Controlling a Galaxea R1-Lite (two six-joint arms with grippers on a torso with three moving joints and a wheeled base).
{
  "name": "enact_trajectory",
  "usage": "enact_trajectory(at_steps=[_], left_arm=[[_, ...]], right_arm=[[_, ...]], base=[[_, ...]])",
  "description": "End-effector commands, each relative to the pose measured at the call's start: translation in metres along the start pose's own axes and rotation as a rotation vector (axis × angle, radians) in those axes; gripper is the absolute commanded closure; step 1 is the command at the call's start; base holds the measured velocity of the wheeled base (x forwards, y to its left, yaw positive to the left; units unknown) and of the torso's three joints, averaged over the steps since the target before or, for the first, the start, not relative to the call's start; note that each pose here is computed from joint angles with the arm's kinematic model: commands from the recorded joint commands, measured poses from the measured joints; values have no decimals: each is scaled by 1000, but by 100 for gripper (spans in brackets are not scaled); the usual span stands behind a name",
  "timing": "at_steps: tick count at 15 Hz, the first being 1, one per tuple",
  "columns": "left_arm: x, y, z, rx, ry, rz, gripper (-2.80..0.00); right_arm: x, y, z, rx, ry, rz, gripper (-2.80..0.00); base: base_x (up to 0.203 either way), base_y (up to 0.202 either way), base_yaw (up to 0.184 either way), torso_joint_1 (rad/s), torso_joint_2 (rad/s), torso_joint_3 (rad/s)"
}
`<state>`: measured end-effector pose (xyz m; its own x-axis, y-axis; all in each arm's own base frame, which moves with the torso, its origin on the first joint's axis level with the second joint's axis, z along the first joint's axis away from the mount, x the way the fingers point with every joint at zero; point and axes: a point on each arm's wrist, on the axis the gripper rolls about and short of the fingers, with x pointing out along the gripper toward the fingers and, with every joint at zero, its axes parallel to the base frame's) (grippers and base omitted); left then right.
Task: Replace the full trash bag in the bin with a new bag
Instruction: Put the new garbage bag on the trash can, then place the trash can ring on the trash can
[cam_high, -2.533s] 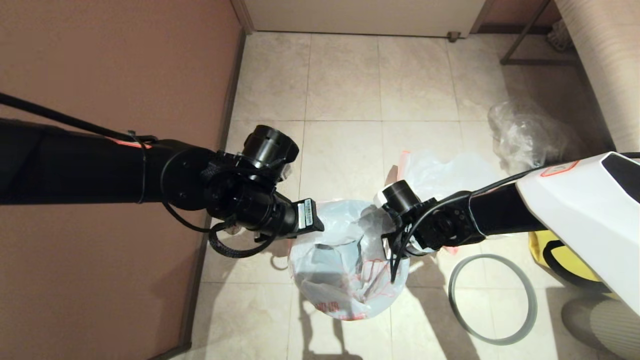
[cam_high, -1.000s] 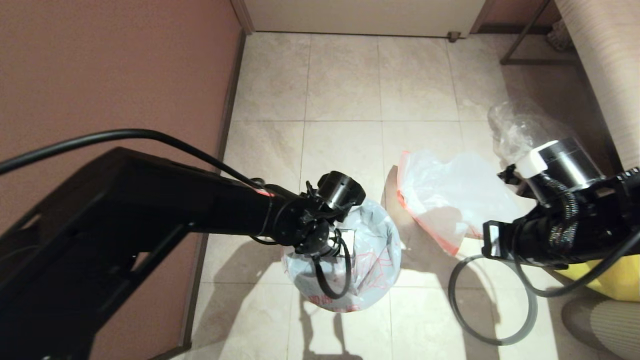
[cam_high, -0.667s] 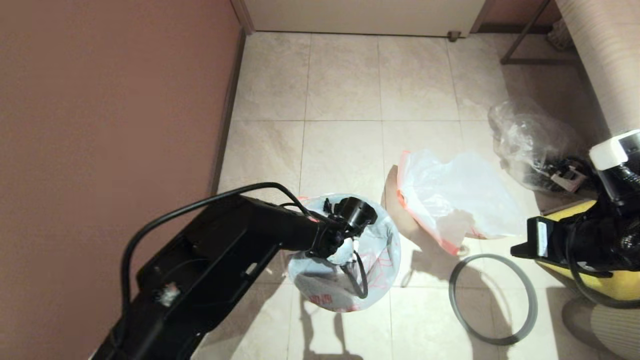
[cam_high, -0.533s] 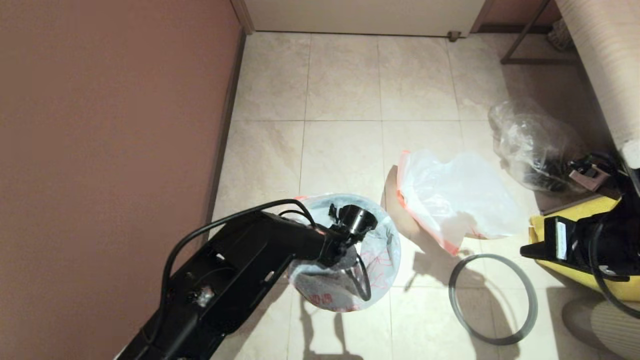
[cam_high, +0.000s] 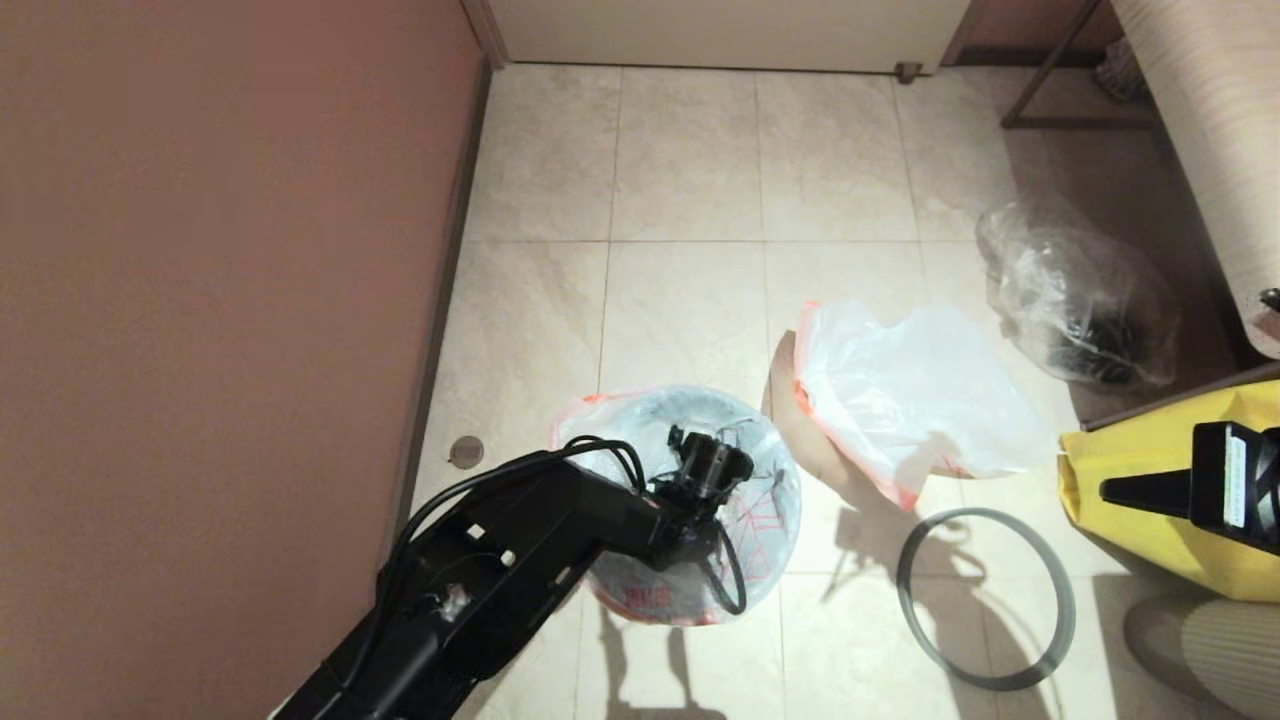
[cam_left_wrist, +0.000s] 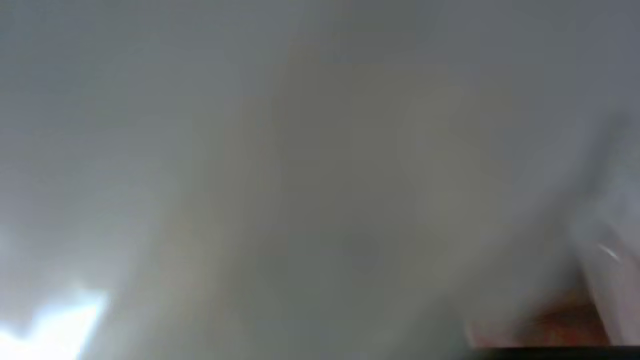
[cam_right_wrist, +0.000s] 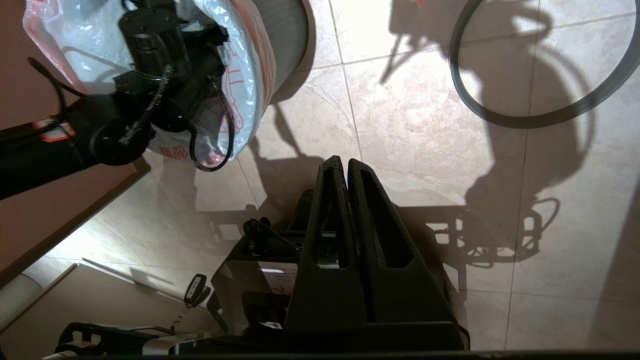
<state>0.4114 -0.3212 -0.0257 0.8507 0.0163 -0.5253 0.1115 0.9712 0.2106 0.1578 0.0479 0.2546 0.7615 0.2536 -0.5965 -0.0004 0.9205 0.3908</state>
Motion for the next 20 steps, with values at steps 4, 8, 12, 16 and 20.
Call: enact_trajectory(at_steps=[4, 8, 12, 16, 20], left_arm=[[-110, 23, 54, -104, -73, -74, 0], [-208, 69, 81, -227, -150, -160, 0], [-232, 135, 105, -272, -137, -75, 0], [-273, 170, 134, -318, -203, -86, 0], [-280, 161, 134, -283, -211, -114, 0]], right_arm=[[7, -6, -3, 57, 48, -55, 0], [55, -22, 1, 125, 149, -207, 0], [151, -72, 7, 197, 264, -373, 0], [251, -155, -2, 75, 332, -454, 0], [301, -238, 15, -69, 294, -569, 0]], base=[[0, 0, 0, 0, 0, 0], [0, 0, 0, 0, 0, 0], [0, 0, 0, 0, 0, 0], [0, 0, 0, 0, 0, 0], [0, 0, 0, 0, 0, 0]])
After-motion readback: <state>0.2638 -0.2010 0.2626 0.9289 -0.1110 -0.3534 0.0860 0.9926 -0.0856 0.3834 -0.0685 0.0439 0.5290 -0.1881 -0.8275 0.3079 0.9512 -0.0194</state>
